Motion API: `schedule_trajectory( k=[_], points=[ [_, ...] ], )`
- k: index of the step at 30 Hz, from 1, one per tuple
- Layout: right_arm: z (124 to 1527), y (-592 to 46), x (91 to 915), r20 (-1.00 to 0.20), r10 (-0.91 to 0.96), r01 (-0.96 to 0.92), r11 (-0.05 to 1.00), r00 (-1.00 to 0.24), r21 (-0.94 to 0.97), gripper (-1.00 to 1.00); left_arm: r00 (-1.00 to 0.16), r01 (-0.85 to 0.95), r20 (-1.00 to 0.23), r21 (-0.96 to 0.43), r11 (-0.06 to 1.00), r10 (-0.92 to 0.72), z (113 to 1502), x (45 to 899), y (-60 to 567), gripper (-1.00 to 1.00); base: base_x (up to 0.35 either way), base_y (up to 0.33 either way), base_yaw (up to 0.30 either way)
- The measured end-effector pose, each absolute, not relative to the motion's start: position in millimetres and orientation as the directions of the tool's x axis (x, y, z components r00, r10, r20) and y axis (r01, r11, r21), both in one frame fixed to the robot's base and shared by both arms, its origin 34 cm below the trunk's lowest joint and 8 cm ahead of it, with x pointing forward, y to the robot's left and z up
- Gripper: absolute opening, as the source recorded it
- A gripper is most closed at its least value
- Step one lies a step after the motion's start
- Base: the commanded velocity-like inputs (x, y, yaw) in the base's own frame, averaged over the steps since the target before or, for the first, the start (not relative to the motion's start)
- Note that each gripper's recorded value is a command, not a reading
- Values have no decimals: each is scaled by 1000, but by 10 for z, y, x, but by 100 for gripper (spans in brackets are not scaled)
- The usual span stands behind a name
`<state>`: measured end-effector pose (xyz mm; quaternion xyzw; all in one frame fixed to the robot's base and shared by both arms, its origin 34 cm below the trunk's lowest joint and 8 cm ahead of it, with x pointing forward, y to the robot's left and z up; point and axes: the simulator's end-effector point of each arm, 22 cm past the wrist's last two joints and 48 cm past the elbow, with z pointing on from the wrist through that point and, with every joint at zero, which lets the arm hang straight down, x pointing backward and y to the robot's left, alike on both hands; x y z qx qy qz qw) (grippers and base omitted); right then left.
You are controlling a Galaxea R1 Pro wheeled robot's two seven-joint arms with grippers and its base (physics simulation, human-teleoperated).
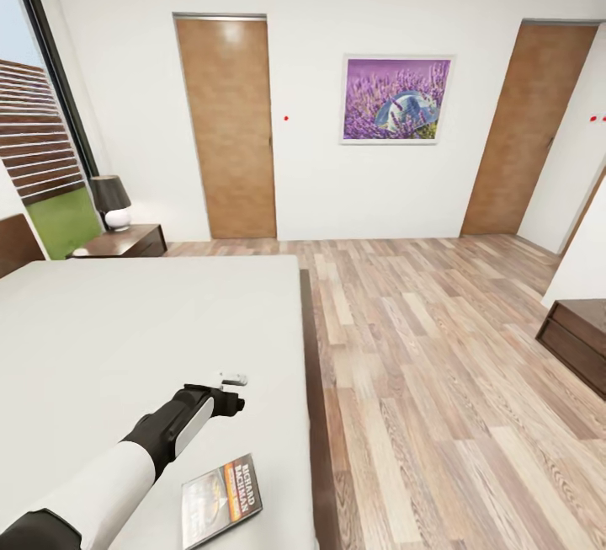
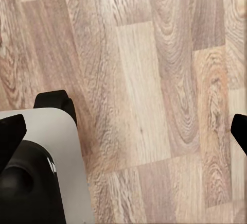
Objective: In the bedroom, move the book from the bed onto either nightstand, and place the two sandals side by side next to the bed.
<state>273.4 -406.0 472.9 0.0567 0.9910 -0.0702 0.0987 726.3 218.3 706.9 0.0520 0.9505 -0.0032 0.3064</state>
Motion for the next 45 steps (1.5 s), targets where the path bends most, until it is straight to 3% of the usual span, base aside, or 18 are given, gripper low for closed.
schedule_trajectory(
  k=[45],
  points=[
    [4729,-4061,2733,-203,97,125,984,-974,-129,100,-807,100,-583,27,995,97,7065,7261,2185,100,-20,-44,0]
  ],
)
